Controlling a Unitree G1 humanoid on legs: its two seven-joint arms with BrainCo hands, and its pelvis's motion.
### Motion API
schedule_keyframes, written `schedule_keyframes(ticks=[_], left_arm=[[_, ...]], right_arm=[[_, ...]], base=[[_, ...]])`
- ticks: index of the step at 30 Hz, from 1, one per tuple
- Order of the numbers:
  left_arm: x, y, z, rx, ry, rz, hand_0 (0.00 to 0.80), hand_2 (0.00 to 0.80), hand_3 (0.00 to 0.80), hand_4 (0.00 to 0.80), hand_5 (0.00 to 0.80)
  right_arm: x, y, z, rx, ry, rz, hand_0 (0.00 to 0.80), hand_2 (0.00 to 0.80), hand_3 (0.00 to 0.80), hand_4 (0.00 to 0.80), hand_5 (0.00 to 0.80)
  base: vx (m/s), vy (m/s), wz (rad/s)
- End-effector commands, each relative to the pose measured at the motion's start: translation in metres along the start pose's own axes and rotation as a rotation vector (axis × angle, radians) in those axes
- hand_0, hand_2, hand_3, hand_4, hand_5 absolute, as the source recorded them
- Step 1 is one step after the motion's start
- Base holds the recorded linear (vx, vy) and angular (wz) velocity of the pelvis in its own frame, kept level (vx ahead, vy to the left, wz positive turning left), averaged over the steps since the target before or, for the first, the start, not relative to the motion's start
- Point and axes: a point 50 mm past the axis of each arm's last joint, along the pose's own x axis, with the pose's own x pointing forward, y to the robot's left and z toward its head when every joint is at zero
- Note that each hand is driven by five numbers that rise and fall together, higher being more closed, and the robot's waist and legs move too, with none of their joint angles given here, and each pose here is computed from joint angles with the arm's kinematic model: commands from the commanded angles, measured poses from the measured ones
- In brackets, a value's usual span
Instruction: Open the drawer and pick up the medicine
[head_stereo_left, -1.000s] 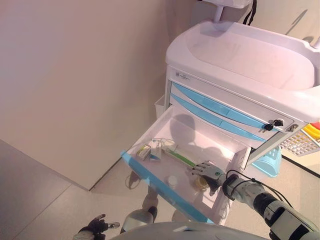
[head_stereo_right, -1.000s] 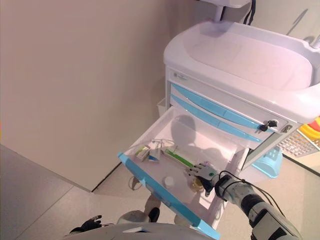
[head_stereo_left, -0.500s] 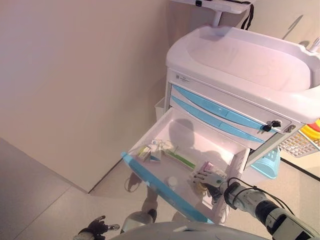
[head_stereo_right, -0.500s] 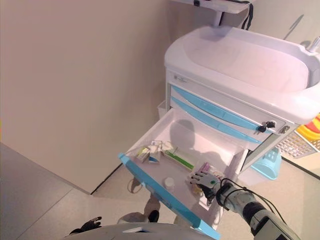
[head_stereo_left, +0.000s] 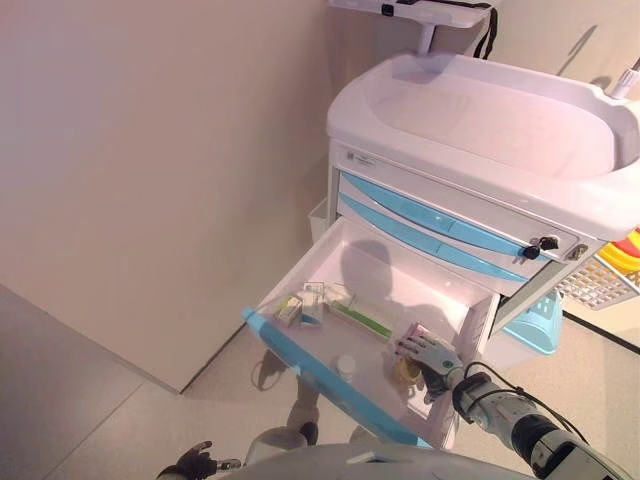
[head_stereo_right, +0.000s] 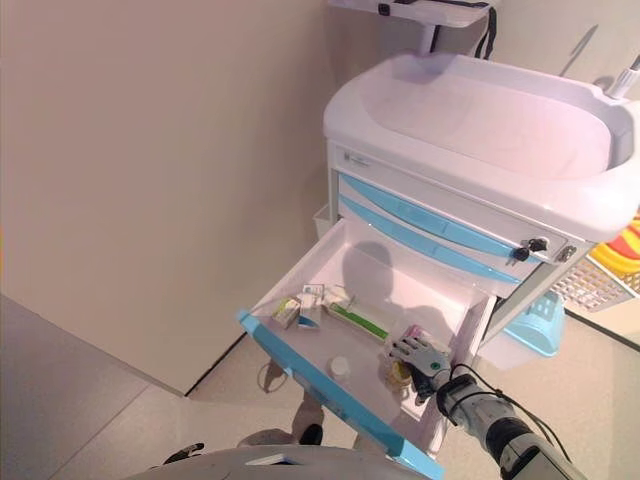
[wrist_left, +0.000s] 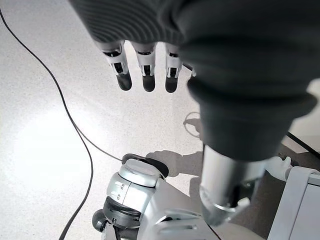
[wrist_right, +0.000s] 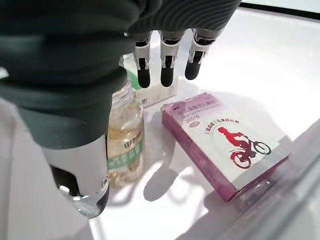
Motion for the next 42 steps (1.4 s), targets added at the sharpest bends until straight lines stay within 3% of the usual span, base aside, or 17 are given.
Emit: schedule_keyframes(ticks=[1, 16, 18, 19, 40, 41, 42], left_arm=[[0.001, -0.008, 0.004, 0.031, -0.022, -0.016, 0.000, 0.000, 0.000, 0.000, 0.000], [0.001, -0.010, 0.000, 0.041, -0.015, -0.021, 0.000, 0.000, 0.000, 0.000, 0.000], [0.001, -0.011, 0.000, 0.040, -0.015, -0.020, 0.000, 0.000, 0.000, 0.000, 0.000], [0.001, -0.011, 0.000, 0.040, -0.015, -0.020, 0.000, 0.000, 0.000, 0.000, 0.000], [0.001, -0.012, -0.001, 0.054, -0.008, -0.024, 0.000, 0.000, 0.000, 0.000, 0.000], [0.001, -0.011, -0.002, 0.052, -0.009, -0.024, 0.000, 0.000, 0.000, 0.000, 0.000], [0.001, -0.012, -0.001, 0.052, -0.010, -0.024, 0.000, 0.000, 0.000, 0.000, 0.000]], right_arm=[[0.007, -0.020, -0.006, 0.020, 0.037, -0.113, 0.000, 0.000, 0.000, 0.000, 0.000], [0.007, -0.016, -0.004, 0.030, 0.036, -0.091, 0.000, 0.000, 0.000, 0.000, 0.000], [0.007, -0.015, -0.003, 0.027, 0.032, -0.080, 0.568, 0.568, 0.568, 0.568, 0.568], [0.008, -0.015, -0.003, 0.024, 0.029, -0.073, 0.800, 0.800, 0.800, 0.800, 0.800], [0.005, -0.006, 0.004, 0.022, -0.009, -0.014, 0.791, 0.791, 0.791, 0.791, 0.791], [0.005, -0.006, 0.003, 0.019, -0.005, -0.010, 0.467, 0.467, 0.467, 0.467, 0.467], [0.004, -0.004, 0.003, 0.011, -0.003, -0.006, 0.041, 0.041, 0.041, 0.041, 0.041]], base=[[0.000, 0.000, 0.00], [0.000, 0.000, 0.00], [0.000, 0.000, 0.00], [0.000, 0.000, 0.00], [0.000, 0.000, 0.00], [0.000, 0.000, 0.00], [0.000, 0.000, 0.00]])
